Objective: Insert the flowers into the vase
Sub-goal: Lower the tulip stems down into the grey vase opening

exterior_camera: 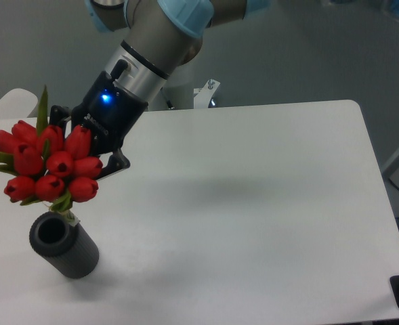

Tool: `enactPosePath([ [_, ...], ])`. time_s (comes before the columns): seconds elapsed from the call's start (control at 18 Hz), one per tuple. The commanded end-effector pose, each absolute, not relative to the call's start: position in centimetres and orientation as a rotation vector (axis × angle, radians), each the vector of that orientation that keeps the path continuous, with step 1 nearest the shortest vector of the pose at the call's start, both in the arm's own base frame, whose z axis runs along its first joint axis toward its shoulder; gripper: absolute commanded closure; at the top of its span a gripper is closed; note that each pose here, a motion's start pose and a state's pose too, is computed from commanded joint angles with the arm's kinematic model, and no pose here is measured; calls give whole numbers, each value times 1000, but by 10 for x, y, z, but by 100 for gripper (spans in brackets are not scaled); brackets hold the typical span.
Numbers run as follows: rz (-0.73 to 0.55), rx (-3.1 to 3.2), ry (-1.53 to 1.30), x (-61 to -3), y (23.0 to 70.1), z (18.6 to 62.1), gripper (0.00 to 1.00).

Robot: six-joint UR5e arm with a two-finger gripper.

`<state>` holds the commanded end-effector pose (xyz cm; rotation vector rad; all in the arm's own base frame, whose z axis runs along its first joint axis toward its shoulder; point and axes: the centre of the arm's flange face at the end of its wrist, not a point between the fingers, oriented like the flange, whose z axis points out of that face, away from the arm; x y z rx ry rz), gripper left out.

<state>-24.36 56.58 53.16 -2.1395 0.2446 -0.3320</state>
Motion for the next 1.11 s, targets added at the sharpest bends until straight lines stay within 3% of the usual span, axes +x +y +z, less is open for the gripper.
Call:
enactPosePath([
  [1.11,-373,-2142,381,-198,605,484,66],
])
